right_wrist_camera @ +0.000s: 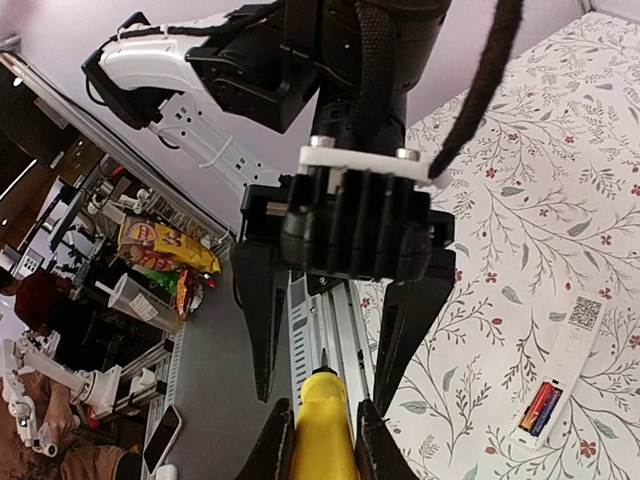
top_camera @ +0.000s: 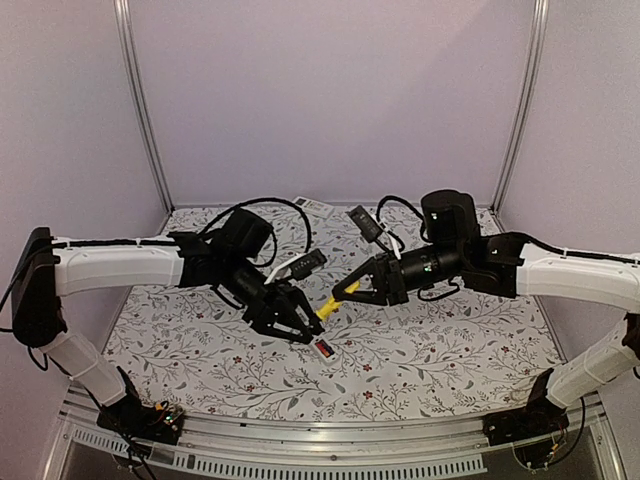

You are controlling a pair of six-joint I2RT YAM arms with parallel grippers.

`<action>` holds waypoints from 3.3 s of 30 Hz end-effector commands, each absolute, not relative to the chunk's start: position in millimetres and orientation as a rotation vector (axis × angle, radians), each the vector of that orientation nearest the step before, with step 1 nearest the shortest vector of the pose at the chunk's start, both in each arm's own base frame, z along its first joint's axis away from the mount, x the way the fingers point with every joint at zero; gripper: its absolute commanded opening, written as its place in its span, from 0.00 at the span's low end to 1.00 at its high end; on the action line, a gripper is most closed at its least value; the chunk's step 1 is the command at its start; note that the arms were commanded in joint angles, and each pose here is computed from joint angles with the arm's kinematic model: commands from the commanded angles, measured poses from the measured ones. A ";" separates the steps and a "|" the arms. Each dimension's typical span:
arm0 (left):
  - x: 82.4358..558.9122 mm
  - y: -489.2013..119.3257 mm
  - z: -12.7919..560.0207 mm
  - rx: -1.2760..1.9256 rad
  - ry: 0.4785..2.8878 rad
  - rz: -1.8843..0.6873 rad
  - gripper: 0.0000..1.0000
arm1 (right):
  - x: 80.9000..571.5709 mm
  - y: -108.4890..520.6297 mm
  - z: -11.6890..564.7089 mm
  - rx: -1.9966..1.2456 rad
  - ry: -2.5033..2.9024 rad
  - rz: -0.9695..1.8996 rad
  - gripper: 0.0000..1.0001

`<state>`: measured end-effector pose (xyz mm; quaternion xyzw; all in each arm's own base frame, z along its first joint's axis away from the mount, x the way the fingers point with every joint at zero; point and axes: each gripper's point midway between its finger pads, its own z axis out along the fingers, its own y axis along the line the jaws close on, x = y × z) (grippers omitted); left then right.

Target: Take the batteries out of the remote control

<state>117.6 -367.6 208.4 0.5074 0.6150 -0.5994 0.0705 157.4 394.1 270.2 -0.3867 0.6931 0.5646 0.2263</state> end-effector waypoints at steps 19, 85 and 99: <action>259.1 -383.1 132.9 1.116 2.239 -1.094 0.87 | 243.0 265.8 215.9 -0.258 2.121 0.753 0.00; 206.7 -336.6 20.8 1.325 2.438 -0.350 0.67 | 232.7 269.6 191.6 -0.146 2.103 0.929 0.00; 202.5 -334.7 10.2 1.408 2.385 -0.274 0.40 | 238.2 287.5 169.6 -0.140 2.159 0.929 0.00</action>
